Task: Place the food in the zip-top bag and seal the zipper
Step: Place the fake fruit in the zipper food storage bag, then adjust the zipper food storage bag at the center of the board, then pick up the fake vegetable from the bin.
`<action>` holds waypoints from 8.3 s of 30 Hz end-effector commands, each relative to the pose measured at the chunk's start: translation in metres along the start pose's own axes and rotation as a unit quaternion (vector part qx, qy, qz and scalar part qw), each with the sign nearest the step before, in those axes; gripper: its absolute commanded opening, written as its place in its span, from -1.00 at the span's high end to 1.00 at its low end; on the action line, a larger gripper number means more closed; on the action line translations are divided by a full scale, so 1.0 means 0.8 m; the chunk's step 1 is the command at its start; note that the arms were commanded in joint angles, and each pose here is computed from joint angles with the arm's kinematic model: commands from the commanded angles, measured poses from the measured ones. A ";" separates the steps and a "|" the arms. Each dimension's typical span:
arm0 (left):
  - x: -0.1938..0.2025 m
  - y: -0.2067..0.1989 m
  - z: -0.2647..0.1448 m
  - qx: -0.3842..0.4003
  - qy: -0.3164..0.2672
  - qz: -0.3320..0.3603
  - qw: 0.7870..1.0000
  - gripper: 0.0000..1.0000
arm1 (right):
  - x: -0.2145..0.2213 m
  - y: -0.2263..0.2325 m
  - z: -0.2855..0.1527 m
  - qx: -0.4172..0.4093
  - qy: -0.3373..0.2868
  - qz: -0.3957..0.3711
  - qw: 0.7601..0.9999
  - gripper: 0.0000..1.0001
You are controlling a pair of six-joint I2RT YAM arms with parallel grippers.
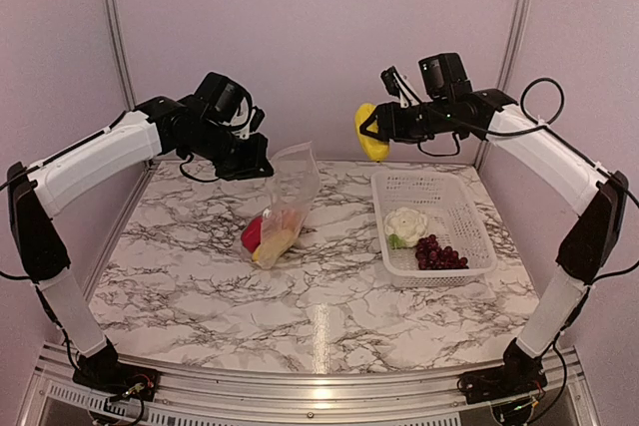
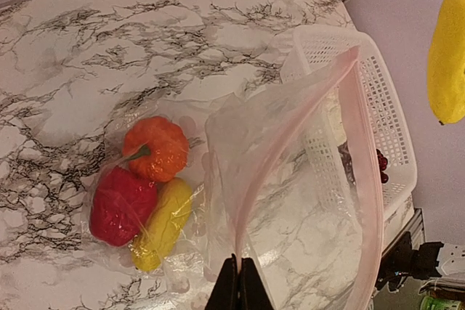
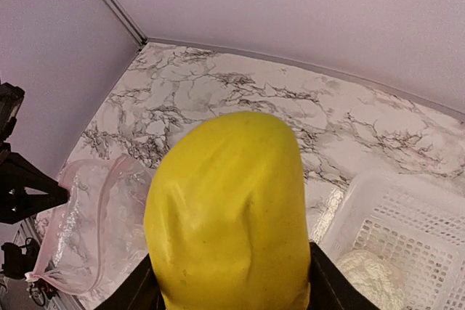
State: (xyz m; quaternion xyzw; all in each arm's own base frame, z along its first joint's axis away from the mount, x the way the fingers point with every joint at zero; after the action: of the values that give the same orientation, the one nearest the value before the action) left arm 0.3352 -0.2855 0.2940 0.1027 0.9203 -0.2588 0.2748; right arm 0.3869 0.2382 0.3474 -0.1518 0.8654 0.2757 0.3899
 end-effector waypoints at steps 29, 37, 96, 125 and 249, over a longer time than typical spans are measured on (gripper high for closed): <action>-0.043 -0.016 -0.023 0.039 -0.037 -0.019 0.998 1.00 | 0.035 0.202 0.073 -0.188 -0.121 -0.060 0.973 0.07; -0.035 -0.009 -0.027 0.033 -0.034 -0.023 0.999 1.00 | 0.048 0.210 0.081 -0.186 -0.101 -0.059 0.976 -0.23; -0.037 0.006 -0.080 -0.002 -0.111 -0.002 0.994 1.00 | 0.027 0.194 0.069 -0.103 0.002 -0.034 0.994 0.83; -0.031 0.011 -0.058 -0.008 -0.079 -0.002 0.997 1.00 | 0.057 -0.118 -0.022 0.043 -0.005 0.149 0.988 -0.22; -0.002 0.022 -0.077 -0.015 -0.069 -0.022 0.997 1.00 | 0.174 -0.220 0.057 -0.127 0.080 0.256 0.955 0.15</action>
State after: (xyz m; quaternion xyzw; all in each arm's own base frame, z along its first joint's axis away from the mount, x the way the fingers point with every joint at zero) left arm 0.3196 -0.2433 0.3297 0.0631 0.9031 -0.2575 0.3377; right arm 0.4043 0.1153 0.1096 0.0302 0.8662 0.4697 0.1677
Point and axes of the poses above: each gripper's point midway between its finger pads, its own z axis out along the fingers, its own y axis along the line the jaws close on, x = y × z, the point moved 5 cm from there along -z, back along the fingers, and after that the axes turned 1 degree about z, right-handed, at the moved point
